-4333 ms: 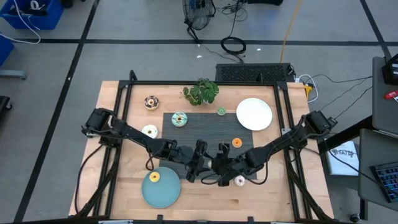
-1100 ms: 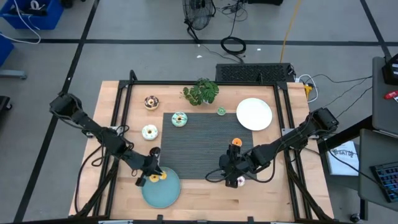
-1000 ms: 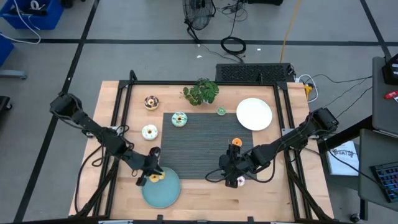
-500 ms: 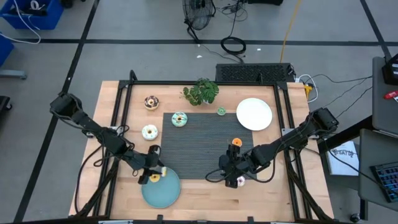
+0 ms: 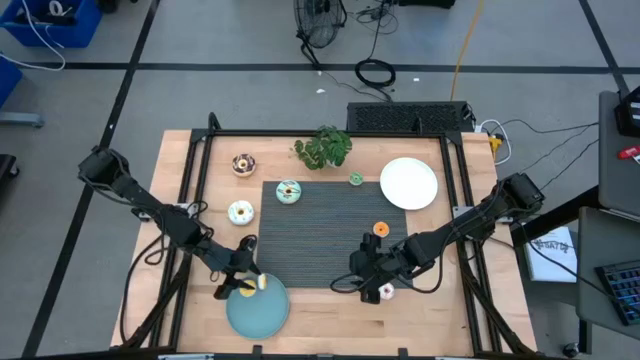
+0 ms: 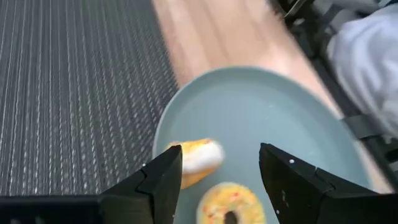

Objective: Pick & Place donuts
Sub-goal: Put the small yellow donut on the blue plate

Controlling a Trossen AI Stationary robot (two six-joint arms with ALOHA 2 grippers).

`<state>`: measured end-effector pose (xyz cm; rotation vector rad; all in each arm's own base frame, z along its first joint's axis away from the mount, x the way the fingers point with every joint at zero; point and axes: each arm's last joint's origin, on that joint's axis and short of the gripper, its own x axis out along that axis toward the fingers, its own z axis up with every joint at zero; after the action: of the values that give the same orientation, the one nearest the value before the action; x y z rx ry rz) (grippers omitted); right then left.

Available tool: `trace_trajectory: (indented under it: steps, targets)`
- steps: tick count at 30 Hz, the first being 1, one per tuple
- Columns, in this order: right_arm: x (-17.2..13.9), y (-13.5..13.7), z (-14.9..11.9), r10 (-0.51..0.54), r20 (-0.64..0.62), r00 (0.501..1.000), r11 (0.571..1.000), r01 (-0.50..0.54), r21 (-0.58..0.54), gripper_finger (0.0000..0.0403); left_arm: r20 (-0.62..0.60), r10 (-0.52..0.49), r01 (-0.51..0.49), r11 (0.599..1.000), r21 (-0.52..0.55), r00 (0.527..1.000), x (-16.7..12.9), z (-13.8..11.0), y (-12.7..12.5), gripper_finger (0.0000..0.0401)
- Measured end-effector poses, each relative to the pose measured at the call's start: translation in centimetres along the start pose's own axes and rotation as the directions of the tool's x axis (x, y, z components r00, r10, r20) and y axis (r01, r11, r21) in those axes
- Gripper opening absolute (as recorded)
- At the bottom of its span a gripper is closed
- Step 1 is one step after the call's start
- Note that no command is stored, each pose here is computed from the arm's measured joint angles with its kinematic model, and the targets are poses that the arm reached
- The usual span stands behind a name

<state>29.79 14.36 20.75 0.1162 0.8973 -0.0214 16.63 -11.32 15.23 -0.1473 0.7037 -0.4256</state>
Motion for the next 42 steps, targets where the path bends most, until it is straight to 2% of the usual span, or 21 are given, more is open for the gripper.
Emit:
trace_trajectory:
  steps: [6,9,14,17,20,24,29,34,37,42]
  targets:
    - [0.0,0.5,1.0,0.05,0.108,0.993,0.998,-0.045,-0.052,0.0293,0.097,-0.038,0.035,0.999,0.035,0.995,-1.8,1.1,-0.4,0.0214]
    - [0.7,0.6,1.4,0.038,0.227,0.973,0.997,-0.021,-0.076,0.0293,0.159,-0.057,0.048,0.997,0.058,0.986,-2.9,1.7,-0.5,0.0214]
    - [2.7,-0.3,1.7,-0.024,0.459,0.888,0.993,0.073,-0.09,0.0293,0.286,-0.056,0.02,0.992,0.128,0.957,-4.9,2.6,-0.7,0.0214]
    - [4.1,-1.4,1.6,-0.056,0.541,0.839,0.992,0.11,-0.068,0.0293,0.371,-0.022,-0.046,0.984,0.175,0.928,-6.2,3.1,-0.6,0.0214]
    - [5.6,-2.4,1.6,-0.054,0.535,0.843,0.992,0.104,-0.065,0.0293,0.452,0.049,-0.146,0.972,0.182,0.891,-7.4,3.5,-0.4,0.0214]
    - [7.5,-2.9,2.0,0.0,0.497,0.868,0.996,0.046,-0.08,0.0293,0.515,0.105,-0.215,0.964,0.159,0.851,-8.5,3.8,-0.3,0.0214]
    - [9.2,-1.0,4.4,0.111,0.478,0.871,0.971,0.007,-0.239,0.0288,0.548,0.146,-0.279,0.945,0.168,0.824,-9.1,3.9,-0.1,0.0214]
    - [11.1,1.5,7.5,0.089,0.346,0.934,0.923,0.054,-0.382,0.0268,0.558,0.185,-0.339,0.922,0.186,0.809,-9.2,3.9,0.0,0.0214]
    - [13.2,1.4,8.4,0.069,0.264,0.962,0.934,0.03,-0.357,0.0256,0.558,0.188,-0.344,0.92,0.188,0.808,-9.2,3.9,0.0,0.0214]
    - [15.3,0.2,9.3,0.157,0.213,0.964,0.958,-0.097,-0.27,0.0248,0.551,0.192,-0.345,0.92,0.186,0.812,-9.1,3.8,0.0,0.0214]
